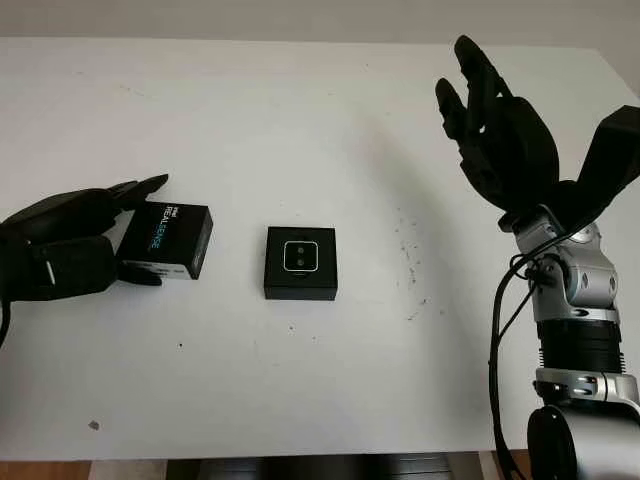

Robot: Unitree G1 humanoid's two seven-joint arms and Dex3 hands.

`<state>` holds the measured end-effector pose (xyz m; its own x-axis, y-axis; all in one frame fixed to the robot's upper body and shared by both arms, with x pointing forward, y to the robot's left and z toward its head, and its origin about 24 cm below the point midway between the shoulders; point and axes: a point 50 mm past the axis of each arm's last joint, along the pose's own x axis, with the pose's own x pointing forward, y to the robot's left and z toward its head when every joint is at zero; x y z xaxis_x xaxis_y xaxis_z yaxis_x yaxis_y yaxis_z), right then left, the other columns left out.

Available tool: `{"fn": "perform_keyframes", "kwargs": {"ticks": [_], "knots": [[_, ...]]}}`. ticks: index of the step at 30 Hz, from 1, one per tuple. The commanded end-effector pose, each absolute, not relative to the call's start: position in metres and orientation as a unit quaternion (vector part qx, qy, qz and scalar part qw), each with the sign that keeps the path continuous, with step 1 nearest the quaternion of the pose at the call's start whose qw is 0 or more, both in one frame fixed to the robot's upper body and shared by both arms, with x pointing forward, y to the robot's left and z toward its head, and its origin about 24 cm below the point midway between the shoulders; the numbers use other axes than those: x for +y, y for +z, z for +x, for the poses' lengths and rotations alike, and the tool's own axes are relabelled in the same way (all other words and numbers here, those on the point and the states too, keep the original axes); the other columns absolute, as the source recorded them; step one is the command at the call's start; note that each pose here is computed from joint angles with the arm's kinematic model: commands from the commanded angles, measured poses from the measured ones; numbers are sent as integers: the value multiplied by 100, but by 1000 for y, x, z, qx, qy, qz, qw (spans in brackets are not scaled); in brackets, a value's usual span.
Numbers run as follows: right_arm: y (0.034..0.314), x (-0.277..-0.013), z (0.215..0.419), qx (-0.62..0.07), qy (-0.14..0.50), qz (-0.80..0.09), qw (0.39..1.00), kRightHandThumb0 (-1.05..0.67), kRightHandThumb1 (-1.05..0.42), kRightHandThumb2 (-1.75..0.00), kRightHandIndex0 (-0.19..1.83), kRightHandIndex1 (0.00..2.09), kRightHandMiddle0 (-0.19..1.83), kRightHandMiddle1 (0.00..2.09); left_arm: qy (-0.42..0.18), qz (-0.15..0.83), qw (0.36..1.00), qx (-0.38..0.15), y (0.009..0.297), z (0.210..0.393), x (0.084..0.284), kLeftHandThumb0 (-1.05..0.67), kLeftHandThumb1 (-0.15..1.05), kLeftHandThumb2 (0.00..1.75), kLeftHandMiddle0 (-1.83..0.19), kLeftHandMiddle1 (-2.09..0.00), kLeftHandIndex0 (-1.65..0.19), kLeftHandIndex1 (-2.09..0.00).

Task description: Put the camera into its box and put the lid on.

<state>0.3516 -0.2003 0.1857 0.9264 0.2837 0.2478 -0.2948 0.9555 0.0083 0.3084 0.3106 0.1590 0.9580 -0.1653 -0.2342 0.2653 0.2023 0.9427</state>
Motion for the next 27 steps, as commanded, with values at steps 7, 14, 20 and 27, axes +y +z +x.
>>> {"fn": "perform_keyframes", "kwargs": {"ticks": [7, 14, 20, 27], "knots": [[186, -200, 348, -135, 148, 18, 980, -74, -105, -71, -13, 5, -15, 14, -140, 613, 777, 34, 156, 315, 311, -56, 85, 5, -13, -9, -9, -10], [186, -199, 347, -137, 153, 18, 979, -73, -105, -72, -14, 5, -16, 13, -142, 626, 767, 3, 155, 317, 307, -41, 85, 5, -38, -17, -31, -20], [186, -199, 347, -138, 155, 24, 978, -72, -105, -73, -15, 4, -17, 12, -150, 648, 747, 0, 155, 319, 304, -36, 85, 6, -47, -25, -39, -24], [186, -199, 345, -132, 153, 28, 979, -72, -105, -73, -16, 4, -17, 11, -158, 674, 722, 3, 155, 320, 299, -38, 87, 5, -10, -100, -36, -23]]}}
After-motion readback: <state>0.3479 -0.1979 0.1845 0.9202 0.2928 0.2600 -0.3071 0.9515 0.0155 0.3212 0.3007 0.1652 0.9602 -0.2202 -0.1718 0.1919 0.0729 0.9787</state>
